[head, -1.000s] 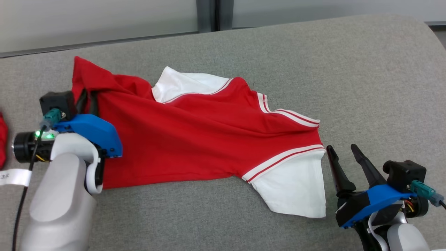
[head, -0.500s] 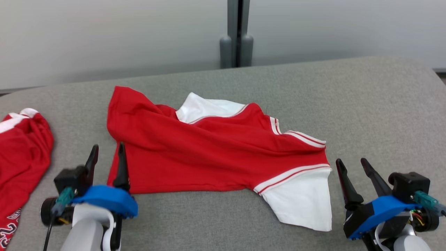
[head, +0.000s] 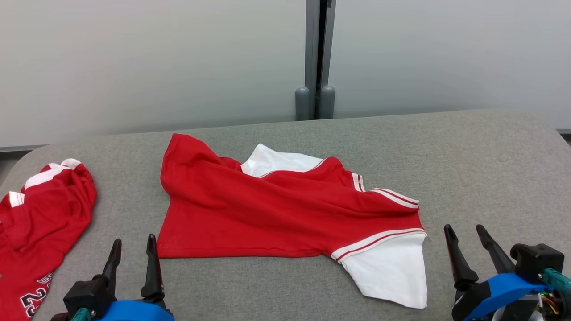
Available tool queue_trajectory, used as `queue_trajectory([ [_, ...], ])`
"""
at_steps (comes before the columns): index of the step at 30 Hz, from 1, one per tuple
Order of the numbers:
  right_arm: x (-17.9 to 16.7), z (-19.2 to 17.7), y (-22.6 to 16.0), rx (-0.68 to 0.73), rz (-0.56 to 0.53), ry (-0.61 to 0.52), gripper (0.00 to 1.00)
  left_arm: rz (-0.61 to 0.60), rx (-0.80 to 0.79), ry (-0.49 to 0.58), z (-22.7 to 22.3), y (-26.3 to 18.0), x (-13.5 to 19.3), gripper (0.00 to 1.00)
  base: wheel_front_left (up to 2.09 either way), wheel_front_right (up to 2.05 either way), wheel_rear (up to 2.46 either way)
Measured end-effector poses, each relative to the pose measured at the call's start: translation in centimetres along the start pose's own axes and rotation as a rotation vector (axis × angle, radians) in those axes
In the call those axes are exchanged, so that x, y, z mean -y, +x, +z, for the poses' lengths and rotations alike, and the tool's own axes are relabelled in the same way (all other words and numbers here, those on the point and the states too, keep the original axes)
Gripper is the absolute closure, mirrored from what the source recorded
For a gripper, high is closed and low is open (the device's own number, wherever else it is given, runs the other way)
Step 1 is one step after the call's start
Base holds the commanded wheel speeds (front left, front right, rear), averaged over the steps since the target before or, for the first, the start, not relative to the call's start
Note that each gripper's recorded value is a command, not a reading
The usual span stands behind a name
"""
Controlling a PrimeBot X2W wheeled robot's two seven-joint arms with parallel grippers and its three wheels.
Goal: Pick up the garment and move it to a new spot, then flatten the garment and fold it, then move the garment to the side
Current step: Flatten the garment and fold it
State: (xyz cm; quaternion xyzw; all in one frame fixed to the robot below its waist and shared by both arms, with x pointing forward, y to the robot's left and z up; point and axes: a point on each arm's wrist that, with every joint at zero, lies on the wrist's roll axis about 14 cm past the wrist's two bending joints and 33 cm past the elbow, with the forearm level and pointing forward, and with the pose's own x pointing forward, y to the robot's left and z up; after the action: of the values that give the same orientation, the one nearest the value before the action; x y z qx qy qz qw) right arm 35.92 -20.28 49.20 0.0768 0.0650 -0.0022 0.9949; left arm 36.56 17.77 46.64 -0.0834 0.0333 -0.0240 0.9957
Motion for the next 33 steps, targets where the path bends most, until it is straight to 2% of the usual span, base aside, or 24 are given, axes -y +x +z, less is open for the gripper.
queue_trajectory([
  [16, -0.4, -0.6, 0.1, -0.021, 0.010, 0.020, 0.00, -0.003, -0.060, 0.005, -0.9, -0.3, 0.3, 0.00, 0.00, 0.00, 0.00],
  [23, -1.2, -2.3, 1.1, -0.088, 0.034, 0.024, 0.00, 0.008, -0.250, 0.021, -4.3, 1.9, -0.4, 0.00, 0.00, 0.00, 0.00],
  [28, -1.8, -3.8, 2.1, -0.144, 0.052, 0.027, 0.00, 0.055, -0.450, 0.054, -8.3, 3.2, -1.9, 0.00, 0.00, 0.00, 0.00],
  [33, -1.8, -6.3, 2.3, -0.228, 0.048, 0.034, 0.00, 0.069, -0.552, 0.060, -10.6, 3.9, -2.2, 0.00, 0.00, 0.00, 0.00],
])
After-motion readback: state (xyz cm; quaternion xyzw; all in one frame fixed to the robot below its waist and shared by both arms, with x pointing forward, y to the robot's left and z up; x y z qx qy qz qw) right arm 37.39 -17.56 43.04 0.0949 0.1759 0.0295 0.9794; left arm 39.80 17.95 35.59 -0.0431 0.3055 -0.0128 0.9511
